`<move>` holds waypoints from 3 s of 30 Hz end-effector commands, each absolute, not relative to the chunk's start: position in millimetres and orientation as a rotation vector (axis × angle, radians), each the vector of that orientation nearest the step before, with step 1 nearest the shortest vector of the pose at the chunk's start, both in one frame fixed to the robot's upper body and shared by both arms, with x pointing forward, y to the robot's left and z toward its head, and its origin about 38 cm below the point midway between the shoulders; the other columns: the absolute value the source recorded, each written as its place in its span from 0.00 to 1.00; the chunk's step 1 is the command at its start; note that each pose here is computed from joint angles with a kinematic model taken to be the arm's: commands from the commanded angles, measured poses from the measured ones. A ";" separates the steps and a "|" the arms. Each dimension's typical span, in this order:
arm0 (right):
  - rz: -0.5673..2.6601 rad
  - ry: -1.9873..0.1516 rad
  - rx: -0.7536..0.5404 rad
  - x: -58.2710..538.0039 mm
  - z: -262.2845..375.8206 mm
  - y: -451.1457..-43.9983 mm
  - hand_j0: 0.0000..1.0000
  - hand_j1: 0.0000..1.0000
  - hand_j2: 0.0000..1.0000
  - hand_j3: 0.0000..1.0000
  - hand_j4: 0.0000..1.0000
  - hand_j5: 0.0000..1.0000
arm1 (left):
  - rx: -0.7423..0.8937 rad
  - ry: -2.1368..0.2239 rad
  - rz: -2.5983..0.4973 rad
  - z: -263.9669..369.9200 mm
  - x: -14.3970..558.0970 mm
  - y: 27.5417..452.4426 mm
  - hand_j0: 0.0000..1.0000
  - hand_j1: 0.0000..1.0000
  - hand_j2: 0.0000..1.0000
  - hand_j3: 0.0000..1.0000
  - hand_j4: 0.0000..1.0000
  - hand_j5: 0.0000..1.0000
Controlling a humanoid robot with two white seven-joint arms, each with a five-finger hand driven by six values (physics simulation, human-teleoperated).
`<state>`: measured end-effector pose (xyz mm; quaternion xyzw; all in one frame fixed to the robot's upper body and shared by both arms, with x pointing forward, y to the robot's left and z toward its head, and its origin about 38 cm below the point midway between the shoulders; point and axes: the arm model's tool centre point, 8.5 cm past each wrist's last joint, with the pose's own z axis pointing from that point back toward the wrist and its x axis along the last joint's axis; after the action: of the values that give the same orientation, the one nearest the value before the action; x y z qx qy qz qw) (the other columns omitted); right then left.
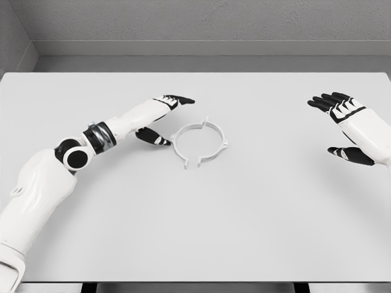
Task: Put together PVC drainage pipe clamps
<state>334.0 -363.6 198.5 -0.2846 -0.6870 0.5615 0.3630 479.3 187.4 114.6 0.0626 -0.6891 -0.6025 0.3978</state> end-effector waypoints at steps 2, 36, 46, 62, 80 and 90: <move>1.439 -1.773 -0.730 334.0 199.2 -363.8 1.00 1.00 1.00 1.00 1.00 1.00 | 0.154 -1.750 -1.519 115.3 479.0 186.5 1.00 1.00 1.00 1.00 1.00 1.00; 1.441 -1.774 -0.729 333.9 199.2 -363.1 1.00 1.00 1.00 1.00 1.00 1.00 | 0.111 -1.752 -1.552 106.3 468.9 168.3 1.00 1.00 1.00 1.00 1.00 1.00; 1.440 -1.776 -0.727 333.5 199.3 -362.8 1.00 1.00 1.00 1.00 1.00 1.00 | 0.098 -1.763 -1.554 105.4 464.1 164.6 1.00 1.00 1.00 1.00 1.00 1.00; 1.440 -1.776 -0.727 333.5 199.3 -362.8 1.00 1.00 1.00 1.00 1.00 1.00 | 0.085 -1.774 -1.551 105.8 464.2 155.6 1.00 1.00 1.00 1.00 1.00 1.00; 1.439 -1.778 -0.726 333.4 199.7 -362.5 1.00 1.00 1.00 1.00 1.00 1.00 | 0.116 -1.754 -1.558 107.3 466.2 172.5 1.00 1.00 1.00 1.00 1.00 1.00; 1.438 -1.781 -0.726 333.3 199.9 -361.9 1.00 1.00 1.00 1.00 1.00 1.00 | 0.386 -1.620 -1.550 138.0 477.1 301.8 1.00 1.00 1.00 1.00 1.00 1.00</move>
<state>333.3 -361.7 199.2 -0.2830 -0.6892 0.5609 0.3610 475.3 257.6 125.2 0.1175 -0.6581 -0.6239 0.4047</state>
